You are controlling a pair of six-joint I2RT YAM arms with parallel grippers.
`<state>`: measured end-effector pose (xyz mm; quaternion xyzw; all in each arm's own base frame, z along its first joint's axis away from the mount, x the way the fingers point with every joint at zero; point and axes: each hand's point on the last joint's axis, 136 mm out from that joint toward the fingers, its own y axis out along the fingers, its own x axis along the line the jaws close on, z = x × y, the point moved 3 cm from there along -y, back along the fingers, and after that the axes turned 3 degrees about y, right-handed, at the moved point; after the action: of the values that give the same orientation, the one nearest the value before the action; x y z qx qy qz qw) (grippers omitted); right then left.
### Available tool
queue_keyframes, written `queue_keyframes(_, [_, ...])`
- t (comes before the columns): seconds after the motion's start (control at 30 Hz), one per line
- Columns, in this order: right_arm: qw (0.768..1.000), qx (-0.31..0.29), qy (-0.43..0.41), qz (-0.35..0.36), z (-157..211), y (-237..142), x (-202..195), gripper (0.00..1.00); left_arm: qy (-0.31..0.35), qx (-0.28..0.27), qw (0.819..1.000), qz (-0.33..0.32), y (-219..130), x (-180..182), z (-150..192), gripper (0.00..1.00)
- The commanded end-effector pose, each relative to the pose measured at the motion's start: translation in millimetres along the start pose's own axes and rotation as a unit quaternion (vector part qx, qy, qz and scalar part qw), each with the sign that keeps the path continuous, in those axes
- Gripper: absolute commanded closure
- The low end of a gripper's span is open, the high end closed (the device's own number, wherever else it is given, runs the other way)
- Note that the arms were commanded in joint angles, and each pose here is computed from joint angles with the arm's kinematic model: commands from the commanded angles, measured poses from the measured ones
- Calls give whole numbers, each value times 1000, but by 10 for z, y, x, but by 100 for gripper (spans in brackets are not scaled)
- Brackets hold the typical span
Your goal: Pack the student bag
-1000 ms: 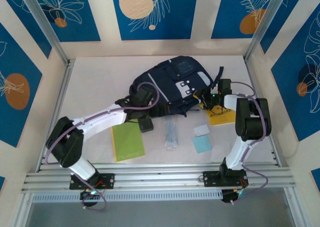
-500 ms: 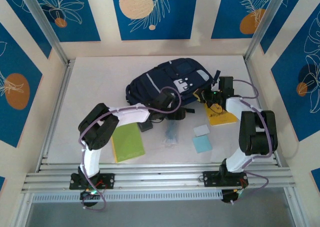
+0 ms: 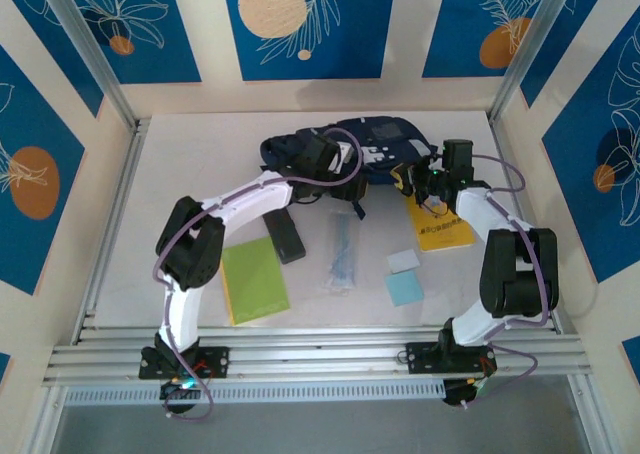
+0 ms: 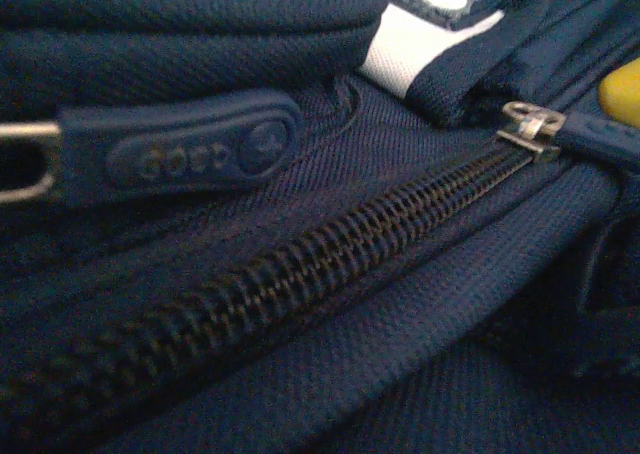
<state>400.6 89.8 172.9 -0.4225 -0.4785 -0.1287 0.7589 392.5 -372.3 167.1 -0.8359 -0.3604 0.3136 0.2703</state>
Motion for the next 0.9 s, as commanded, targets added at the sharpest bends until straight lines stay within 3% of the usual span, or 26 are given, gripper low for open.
queue_keyframes(0.0, [997,69,17,-18,198,48,180,100,-15,3,999,44,-17,-168,-93,21])
queue_keyframes(0.07, [997,68,31,-19,158,88,165,100,-30,9,999,30,-34,-133,-72,21])
queue_keyframes(0.2, [996,58,65,-27,34,139,135,100,-52,47,996,-49,-190,99,99,9])
queue_keyframes(0.3, [996,51,69,-28,-10,165,180,100,-64,78,993,-64,-352,165,303,1])
queue_keyframes(0.5, [996,46,69,-22,-33,243,242,100,-96,71,993,8,-607,-92,368,0])
queue_keyframes(0.6, [996,43,73,-22,-37,275,243,100,-101,42,993,46,-572,-238,250,5])
queue_keyframes(0.8, [995,39,89,-22,-12,316,252,100,-94,5,991,90,-227,-455,185,32])
queue_keyframes(0.87, [994,40,94,-25,-10,323,270,100,-93,0,991,94,-108,-491,209,37])
